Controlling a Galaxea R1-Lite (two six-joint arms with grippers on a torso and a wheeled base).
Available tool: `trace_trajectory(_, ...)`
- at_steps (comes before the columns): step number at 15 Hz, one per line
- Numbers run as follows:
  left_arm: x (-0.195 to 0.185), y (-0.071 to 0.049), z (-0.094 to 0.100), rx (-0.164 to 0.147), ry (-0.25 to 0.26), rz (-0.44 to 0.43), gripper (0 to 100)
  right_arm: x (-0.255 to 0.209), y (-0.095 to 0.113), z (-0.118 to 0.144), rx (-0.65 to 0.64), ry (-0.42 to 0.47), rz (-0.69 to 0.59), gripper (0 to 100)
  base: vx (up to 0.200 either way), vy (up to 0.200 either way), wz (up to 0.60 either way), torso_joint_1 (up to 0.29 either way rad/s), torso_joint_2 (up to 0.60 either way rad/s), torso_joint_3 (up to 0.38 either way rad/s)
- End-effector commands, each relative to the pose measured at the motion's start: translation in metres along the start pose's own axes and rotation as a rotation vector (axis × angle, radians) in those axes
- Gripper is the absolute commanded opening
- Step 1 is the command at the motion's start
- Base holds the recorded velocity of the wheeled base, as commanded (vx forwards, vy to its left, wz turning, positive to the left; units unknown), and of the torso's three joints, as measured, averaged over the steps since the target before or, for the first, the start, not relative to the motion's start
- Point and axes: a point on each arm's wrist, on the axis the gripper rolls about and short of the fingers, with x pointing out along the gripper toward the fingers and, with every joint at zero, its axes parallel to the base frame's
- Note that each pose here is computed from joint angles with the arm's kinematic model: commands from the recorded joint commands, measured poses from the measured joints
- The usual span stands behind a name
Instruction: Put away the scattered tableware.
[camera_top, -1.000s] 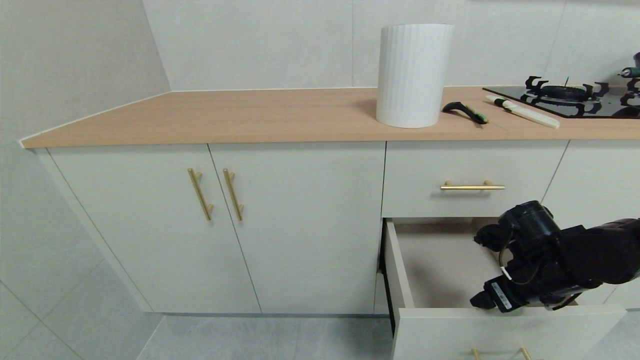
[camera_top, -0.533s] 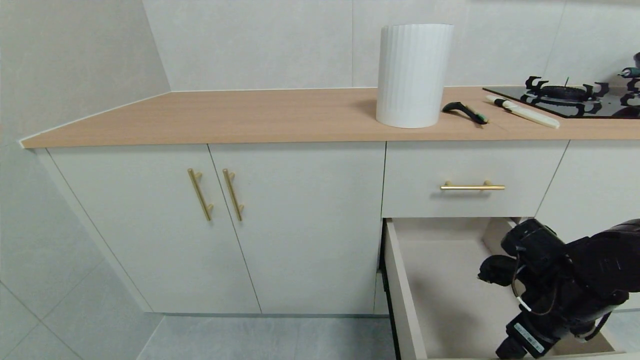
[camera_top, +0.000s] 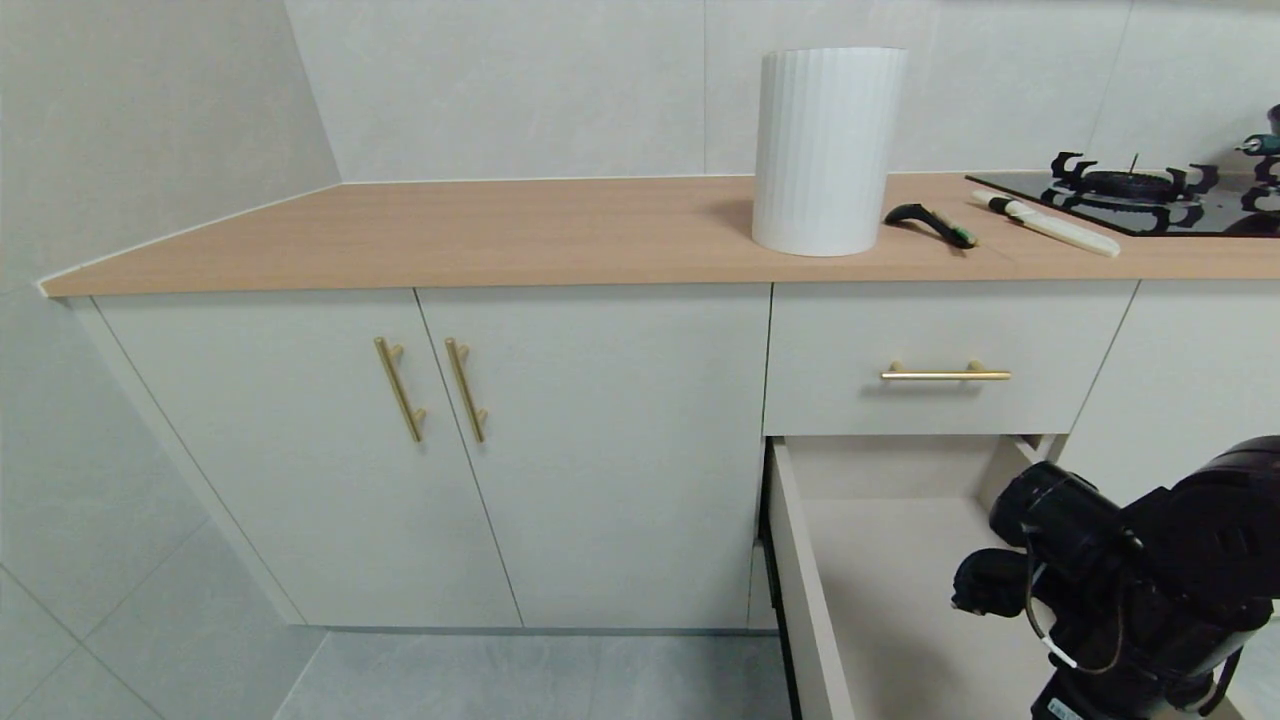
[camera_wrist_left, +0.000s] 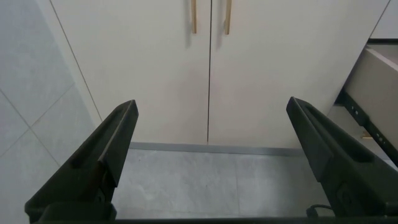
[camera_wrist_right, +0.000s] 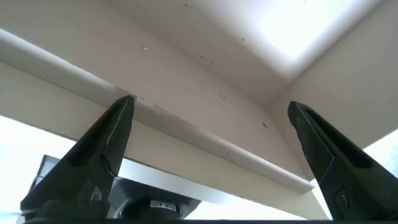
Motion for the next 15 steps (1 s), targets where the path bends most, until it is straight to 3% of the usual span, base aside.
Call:
trace_trajectory(1,0.0,0.0,0.0,0.0,0.001,0.001,100,-0.013,-0.009,0.013,0.094,-0.083,-0.017,100,0.0,0.0,0.0,0.0,0.0,0.0)
trace_trajectory(3,0.0,0.0,0.0,-0.001,0.001,0.001,100,-0.028,-0.016,0.024,0.242,-0.167,-0.016,100,0.0,0.0,0.0,0.0,0.0,0.0)
trace_trajectory(4,0.0,0.0,0.0,-0.001,-0.001,0.001,100,-0.047,-0.029,0.031,0.368,-0.293,0.048,100,0.0,0.0,0.0,0.0,0.0,0.0)
trace_trajectory(5,0.0,0.0,0.0,0.0,0.001,0.001,100,-0.058,-0.038,0.032,0.407,-0.39,0.097,100,0.0,0.0,0.0,0.0,0.0,0.0)
trace_trajectory(7,0.0,0.0,0.0,0.0,0.001,0.001,100,-0.07,-0.052,0.028,0.447,-0.504,0.115,100,0.0,0.0,0.0,0.0,0.0,0.0)
trace_trajectory(11,0.0,0.0,0.0,0.0,0.001,0.001,100,-0.078,-0.062,0.024,0.481,-0.579,0.085,100,0.0,0.0,0.0,0.0,0.0,0.0)
trace_trajectory(15,0.0,0.0,0.0,0.0,-0.001,0.001,100,-0.083,-0.062,0.022,0.48,-0.596,0.082,100,0.0,0.0,0.0,0.042,-0.17,-0.121)
